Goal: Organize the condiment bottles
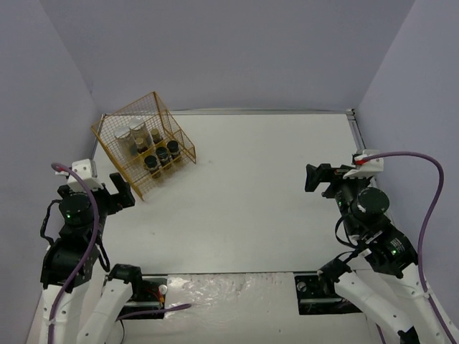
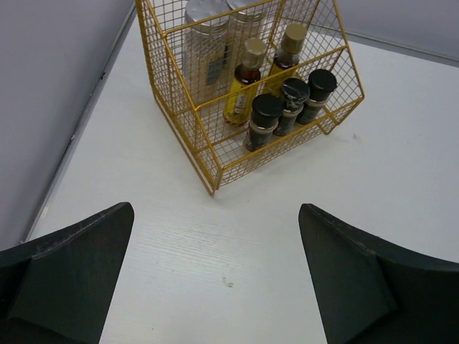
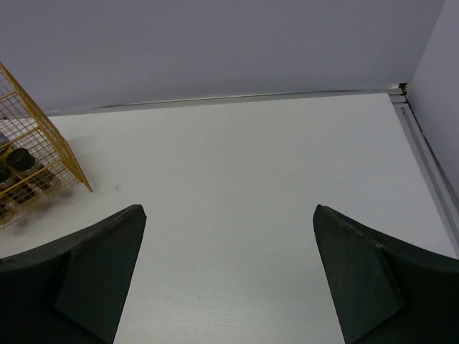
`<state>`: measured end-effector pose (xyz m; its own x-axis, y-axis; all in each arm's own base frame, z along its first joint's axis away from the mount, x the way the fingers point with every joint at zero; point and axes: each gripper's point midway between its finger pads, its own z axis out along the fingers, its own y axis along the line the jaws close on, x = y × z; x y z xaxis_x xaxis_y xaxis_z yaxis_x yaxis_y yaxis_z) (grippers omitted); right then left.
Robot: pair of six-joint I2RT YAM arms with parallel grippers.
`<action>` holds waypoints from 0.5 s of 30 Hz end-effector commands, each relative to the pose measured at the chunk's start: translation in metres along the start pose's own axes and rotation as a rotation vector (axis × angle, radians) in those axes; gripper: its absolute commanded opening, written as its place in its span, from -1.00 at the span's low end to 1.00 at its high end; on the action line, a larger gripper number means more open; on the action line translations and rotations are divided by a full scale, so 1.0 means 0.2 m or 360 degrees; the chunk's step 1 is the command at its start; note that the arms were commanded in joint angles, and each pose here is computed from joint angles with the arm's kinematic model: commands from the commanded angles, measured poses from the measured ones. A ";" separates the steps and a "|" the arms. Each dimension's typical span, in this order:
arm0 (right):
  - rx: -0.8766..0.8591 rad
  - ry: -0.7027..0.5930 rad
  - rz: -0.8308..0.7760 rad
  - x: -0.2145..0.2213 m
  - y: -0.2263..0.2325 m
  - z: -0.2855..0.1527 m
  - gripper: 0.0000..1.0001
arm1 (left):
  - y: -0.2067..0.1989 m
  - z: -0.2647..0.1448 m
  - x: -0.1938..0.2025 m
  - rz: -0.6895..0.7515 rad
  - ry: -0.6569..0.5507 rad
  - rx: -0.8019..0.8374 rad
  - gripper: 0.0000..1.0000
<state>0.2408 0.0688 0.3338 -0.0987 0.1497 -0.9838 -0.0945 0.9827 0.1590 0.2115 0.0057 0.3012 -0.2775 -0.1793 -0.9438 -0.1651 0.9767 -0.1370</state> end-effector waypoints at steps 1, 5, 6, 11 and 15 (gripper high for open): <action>0.0108 -0.0117 -0.0030 -0.08 -0.09 -0.05 1.00 | 0.09 -0.05 0.04 0.0028 -0.0123 -0.0084 0.94; 0.0115 -0.0111 -0.0026 -0.02 -0.11 -0.07 1.00 | 0.11 -0.08 0.09 0.0003 -0.0162 -0.0077 0.94; 0.0115 -0.0108 -0.0020 -0.01 -0.11 -0.07 1.00 | 0.11 -0.07 0.11 0.0007 -0.0144 -0.0076 0.94; 0.0145 -0.0131 -0.0007 0.01 -0.14 -0.08 1.00 | 0.10 -0.05 0.15 0.0050 -0.0113 -0.0057 0.94; 0.0152 -0.0136 -0.0013 0.02 -0.15 -0.09 1.00 | 0.12 -0.04 0.14 0.0101 -0.0112 -0.0091 0.94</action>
<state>0.2236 0.0447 0.3104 -0.0853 0.1264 -0.9883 -0.0314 0.9911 0.1294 0.1817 0.0179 0.2589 -0.2585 -0.1473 -0.9547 -0.1939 0.9761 -0.0981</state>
